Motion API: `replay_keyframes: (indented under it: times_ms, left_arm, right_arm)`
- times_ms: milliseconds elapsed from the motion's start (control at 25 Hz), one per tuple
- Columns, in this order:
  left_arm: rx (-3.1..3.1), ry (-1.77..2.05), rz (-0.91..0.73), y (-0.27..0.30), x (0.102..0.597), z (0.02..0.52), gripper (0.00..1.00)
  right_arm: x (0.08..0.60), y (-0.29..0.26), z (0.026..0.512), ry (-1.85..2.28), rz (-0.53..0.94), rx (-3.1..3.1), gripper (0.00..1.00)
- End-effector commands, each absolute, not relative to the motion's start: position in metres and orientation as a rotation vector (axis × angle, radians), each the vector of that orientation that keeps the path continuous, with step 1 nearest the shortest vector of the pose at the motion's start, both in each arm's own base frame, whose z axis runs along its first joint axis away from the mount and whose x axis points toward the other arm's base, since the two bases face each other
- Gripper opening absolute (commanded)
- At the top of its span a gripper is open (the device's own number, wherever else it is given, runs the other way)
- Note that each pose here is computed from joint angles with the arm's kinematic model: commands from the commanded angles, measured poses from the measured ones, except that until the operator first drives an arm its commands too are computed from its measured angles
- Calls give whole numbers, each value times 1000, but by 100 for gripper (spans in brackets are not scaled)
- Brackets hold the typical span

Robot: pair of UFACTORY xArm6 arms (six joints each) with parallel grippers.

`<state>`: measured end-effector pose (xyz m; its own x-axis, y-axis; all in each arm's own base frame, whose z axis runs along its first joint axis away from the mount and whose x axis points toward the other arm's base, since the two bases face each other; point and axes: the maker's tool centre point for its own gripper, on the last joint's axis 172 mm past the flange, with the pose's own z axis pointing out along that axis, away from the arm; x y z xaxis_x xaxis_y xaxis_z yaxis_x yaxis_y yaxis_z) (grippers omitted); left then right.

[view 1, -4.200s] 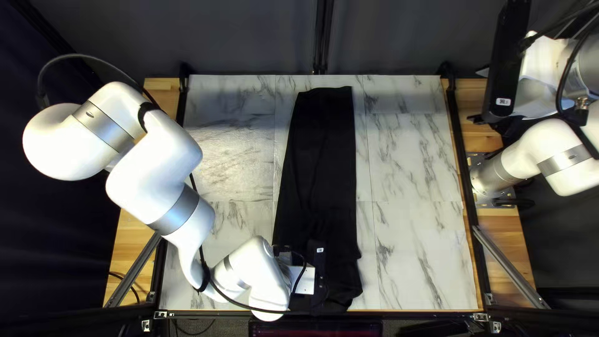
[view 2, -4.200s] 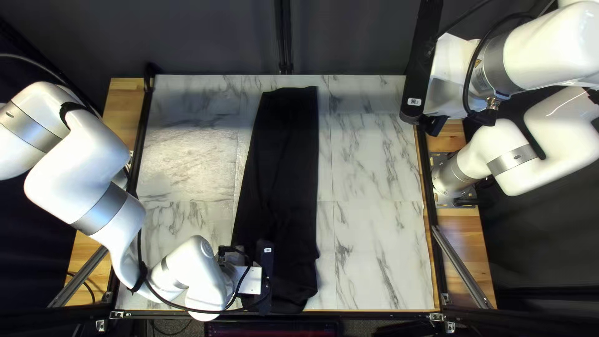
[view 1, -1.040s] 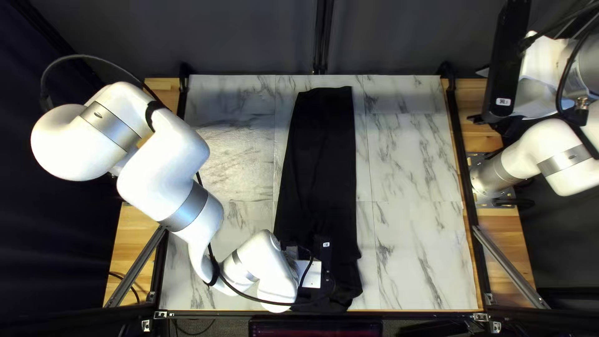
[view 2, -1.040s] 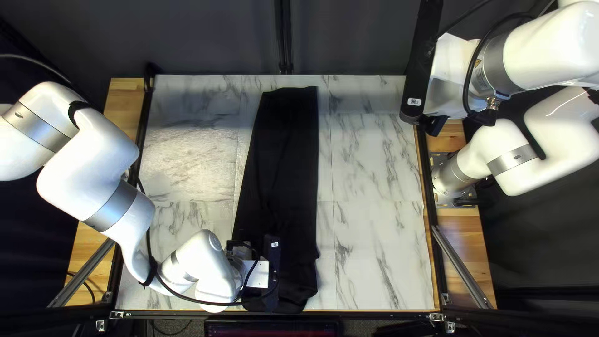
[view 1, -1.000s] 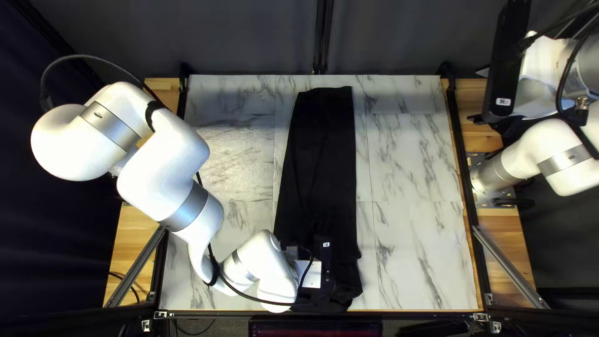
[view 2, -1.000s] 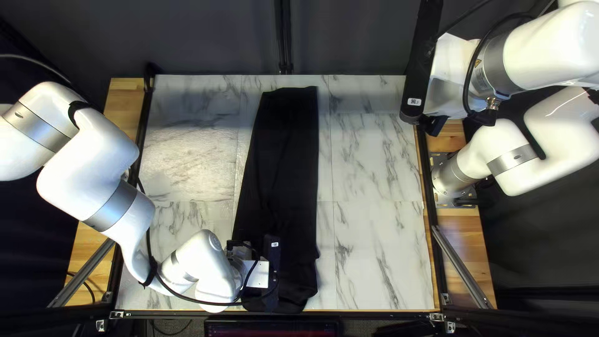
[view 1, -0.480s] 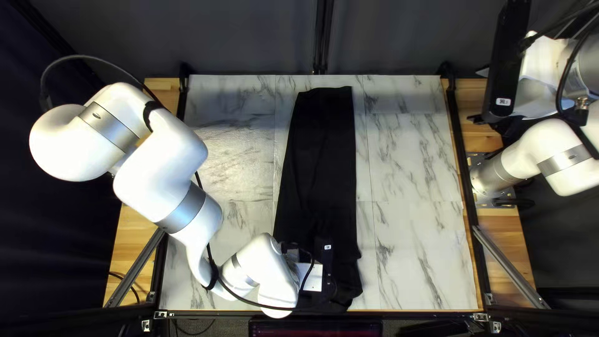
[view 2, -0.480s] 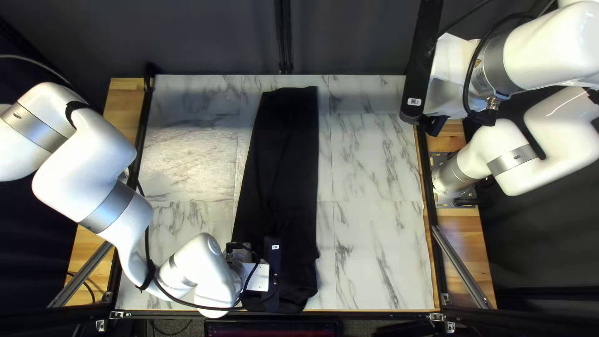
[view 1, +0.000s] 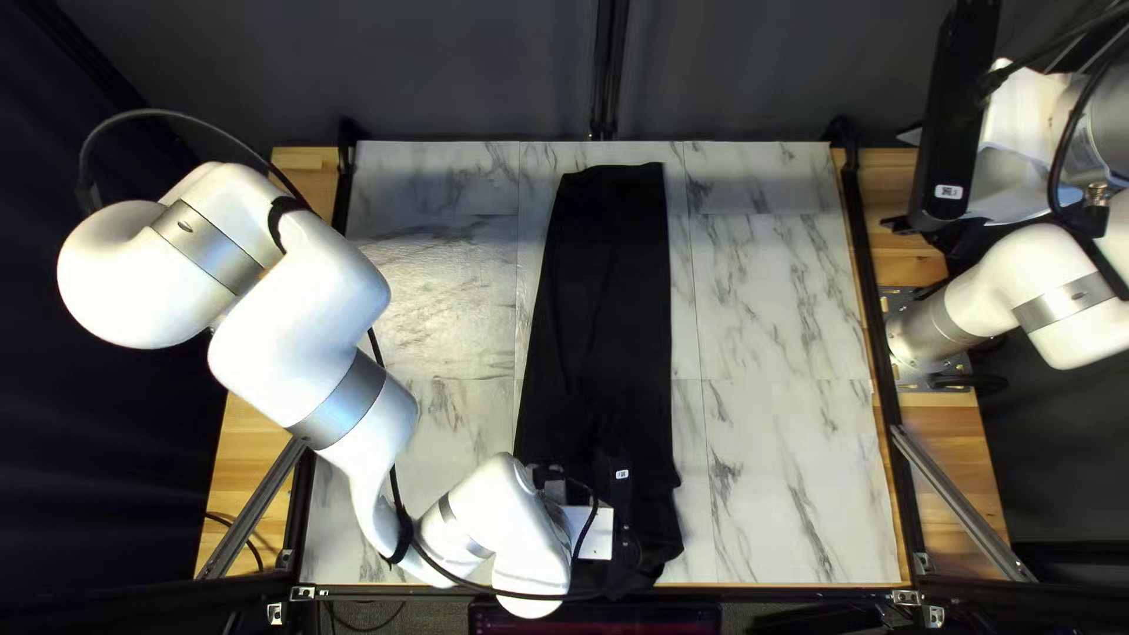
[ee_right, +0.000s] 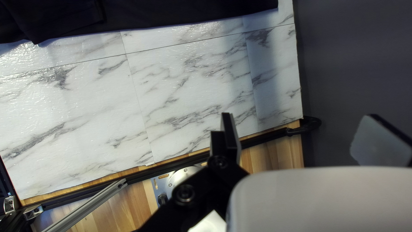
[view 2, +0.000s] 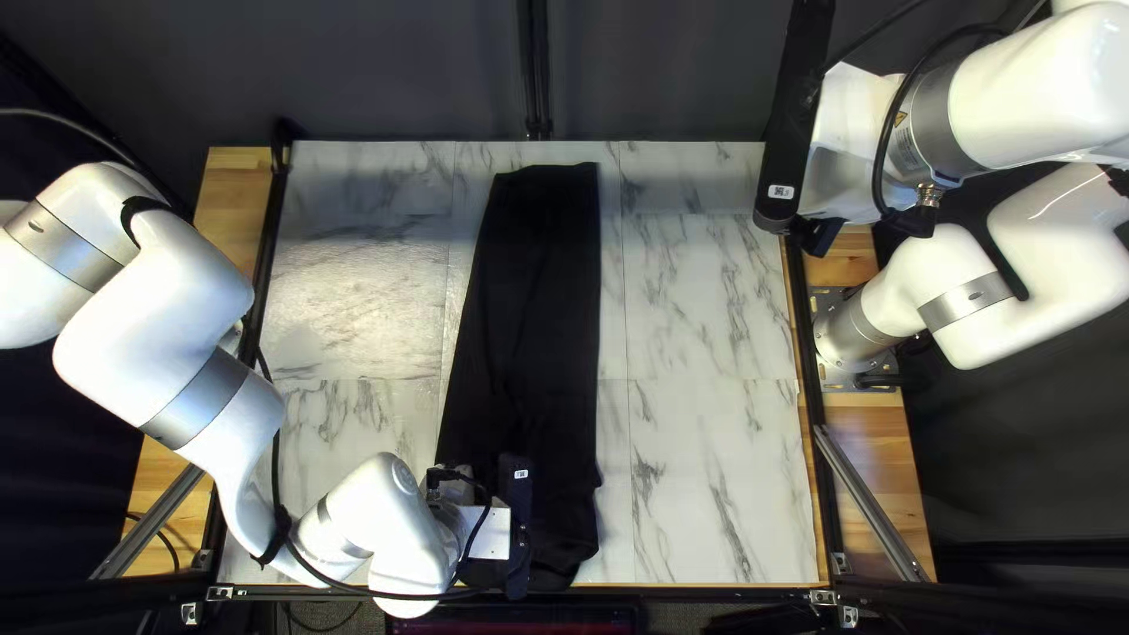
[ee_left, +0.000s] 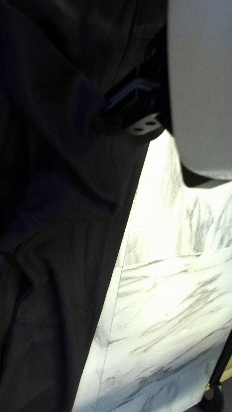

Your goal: Fold t-shirt

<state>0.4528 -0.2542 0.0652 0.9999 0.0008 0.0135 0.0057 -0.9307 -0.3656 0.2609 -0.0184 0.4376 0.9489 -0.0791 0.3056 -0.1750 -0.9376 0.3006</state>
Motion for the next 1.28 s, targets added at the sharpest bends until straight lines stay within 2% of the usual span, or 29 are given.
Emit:
replay_keyframes:
  times_ms: [40,920,1120,1160,1200,1240,1280]
  left_arm:
    - [-2770,-1,-18,-261,451,69,5]
    - [-2783,15,17,-296,444,55,7]
    - [-2790,21,16,-304,443,52,10]
    - [-2792,23,15,-305,443,52,14]
    - [-2793,25,14,-305,443,52,30]
    - [-2793,26,14,-305,443,52,75]
    - [-2795,27,14,-306,443,53,100]
  right_arm:
    - [261,-18,438,-186,416,2775,100]
    - [261,-18,438,-186,416,2775,100]
    - [261,-18,438,-186,416,2775,100]
    - [261,-18,438,-186,416,2775,100]
    - [261,-18,438,-186,416,2775,100]
    - [261,-18,438,-186,416,2775,100]
    - [261,-18,438,-186,416,2775,100]
